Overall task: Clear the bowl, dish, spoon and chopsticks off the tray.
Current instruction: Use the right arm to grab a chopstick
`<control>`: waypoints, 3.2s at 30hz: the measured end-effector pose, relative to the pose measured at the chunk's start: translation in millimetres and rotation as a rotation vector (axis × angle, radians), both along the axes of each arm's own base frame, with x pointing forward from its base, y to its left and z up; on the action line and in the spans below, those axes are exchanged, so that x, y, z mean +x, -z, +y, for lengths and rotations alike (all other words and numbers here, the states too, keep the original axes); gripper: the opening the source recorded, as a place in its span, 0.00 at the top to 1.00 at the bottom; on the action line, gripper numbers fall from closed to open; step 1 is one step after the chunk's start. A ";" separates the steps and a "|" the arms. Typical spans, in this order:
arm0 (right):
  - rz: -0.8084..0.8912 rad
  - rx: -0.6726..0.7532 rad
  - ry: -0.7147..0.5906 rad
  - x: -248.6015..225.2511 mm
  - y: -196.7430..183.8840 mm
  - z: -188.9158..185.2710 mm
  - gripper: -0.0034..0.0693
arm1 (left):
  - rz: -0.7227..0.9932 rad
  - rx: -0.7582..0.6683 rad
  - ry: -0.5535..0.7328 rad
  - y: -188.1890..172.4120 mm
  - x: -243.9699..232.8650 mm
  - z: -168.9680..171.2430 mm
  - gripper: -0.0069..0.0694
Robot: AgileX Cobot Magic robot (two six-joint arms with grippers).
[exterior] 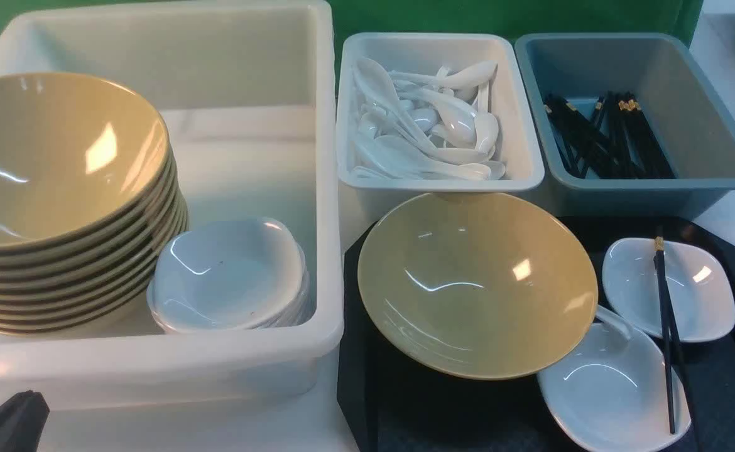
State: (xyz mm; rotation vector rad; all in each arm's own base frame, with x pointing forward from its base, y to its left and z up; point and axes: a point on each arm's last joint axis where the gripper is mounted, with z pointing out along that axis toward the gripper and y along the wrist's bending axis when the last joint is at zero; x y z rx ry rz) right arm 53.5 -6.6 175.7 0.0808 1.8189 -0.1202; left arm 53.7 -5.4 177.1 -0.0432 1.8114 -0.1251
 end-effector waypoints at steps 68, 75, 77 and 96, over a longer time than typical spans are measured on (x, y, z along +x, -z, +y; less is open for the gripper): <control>-0.316 -0.043 0.011 2.4 -28.7 -1.3 0.63 | -0.645 -0.015 -0.112 -57.4 -4.7 10.1 0.91; -0.952 0.107 -0.021 -17.8 -79.6 -0.3 0.63 | -0.769 -0.093 -0.122 -67.5 -9.9 11.9 0.91; -1.052 0.246 -0.066 -23.0 -85.5 0.0 0.63 | -0.814 -0.151 -0.122 -71.0 -12.4 13.0 0.91; -0.442 0.202 0.025 5.9 -142.3 -2.3 0.91 | -0.817 -0.144 -0.115 -199.9 0.9 12.0 0.91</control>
